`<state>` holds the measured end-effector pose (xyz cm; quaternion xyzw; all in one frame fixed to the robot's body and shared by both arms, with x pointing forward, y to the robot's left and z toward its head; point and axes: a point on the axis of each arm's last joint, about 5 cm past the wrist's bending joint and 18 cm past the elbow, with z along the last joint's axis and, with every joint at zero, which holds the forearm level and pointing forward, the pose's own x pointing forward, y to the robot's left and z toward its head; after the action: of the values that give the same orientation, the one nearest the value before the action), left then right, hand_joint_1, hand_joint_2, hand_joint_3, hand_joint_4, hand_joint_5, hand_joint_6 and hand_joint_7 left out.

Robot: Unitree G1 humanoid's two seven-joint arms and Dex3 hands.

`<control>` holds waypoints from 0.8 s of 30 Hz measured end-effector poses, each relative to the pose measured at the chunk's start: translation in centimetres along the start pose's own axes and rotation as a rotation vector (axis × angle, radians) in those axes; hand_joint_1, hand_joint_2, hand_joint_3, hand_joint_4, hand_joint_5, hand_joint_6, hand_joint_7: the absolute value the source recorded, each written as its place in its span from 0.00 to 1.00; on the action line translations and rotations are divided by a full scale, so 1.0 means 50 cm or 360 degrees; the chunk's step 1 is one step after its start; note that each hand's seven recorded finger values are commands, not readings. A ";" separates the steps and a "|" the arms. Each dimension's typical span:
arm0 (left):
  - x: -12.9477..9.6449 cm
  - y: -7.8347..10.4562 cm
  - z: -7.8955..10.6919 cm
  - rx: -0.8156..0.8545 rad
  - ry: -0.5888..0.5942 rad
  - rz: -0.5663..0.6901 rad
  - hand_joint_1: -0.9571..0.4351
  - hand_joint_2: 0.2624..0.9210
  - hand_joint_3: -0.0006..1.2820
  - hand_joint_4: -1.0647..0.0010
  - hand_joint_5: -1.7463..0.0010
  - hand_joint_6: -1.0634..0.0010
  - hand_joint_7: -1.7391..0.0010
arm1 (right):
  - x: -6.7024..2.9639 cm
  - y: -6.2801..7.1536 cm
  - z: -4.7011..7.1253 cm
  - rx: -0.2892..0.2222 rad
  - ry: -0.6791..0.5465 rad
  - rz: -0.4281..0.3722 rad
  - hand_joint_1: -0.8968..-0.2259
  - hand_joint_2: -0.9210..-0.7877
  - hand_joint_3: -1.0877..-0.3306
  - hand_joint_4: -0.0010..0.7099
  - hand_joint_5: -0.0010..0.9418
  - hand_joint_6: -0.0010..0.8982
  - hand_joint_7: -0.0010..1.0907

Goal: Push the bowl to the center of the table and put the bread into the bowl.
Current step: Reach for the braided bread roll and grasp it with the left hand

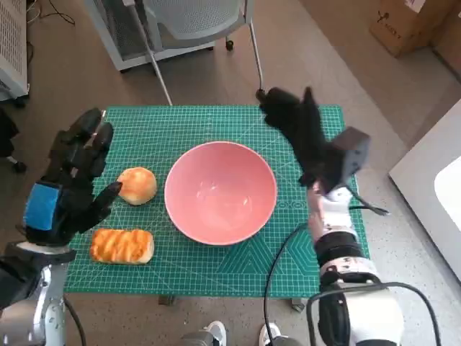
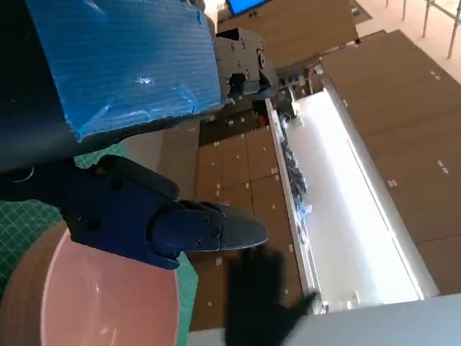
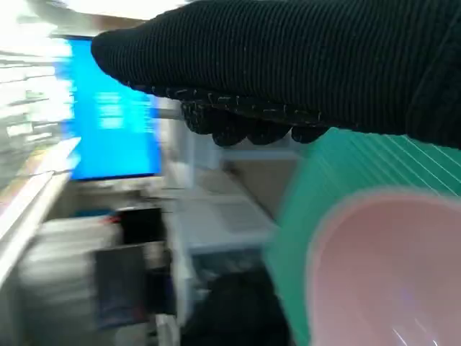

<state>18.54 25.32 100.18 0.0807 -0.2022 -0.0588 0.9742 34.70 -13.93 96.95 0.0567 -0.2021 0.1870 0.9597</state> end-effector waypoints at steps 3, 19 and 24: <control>-0.001 0.003 0.006 0.0035 -0.0012 0.0004 0.29 1.00 0.19 0.85 0.99 1.00 0.74 | -0.002 -0.015 0.012 -0.0012 -0.0104 0.0026 0.34 0.00 0.45 0.17 0.02 0.31 0.01; -0.036 0.033 0.089 0.0911 0.0115 -0.0103 0.28 0.89 0.06 0.88 1.00 1.00 0.74 | -0.008 -0.037 0.033 -0.0015 -0.0329 0.0149 0.27 0.00 0.54 0.27 0.02 0.37 0.02; -0.050 0.030 0.118 0.1133 0.0261 -0.0209 0.36 0.71 0.01 0.94 1.00 1.00 0.80 | -0.007 -0.037 0.033 -0.0021 -0.0326 0.0161 0.26 0.00 0.55 0.28 0.02 0.37 0.02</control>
<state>13.97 26.38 104.84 0.4319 -0.1255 -0.0405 0.8922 34.50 -16.08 98.25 0.0588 -0.3028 0.2270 0.9237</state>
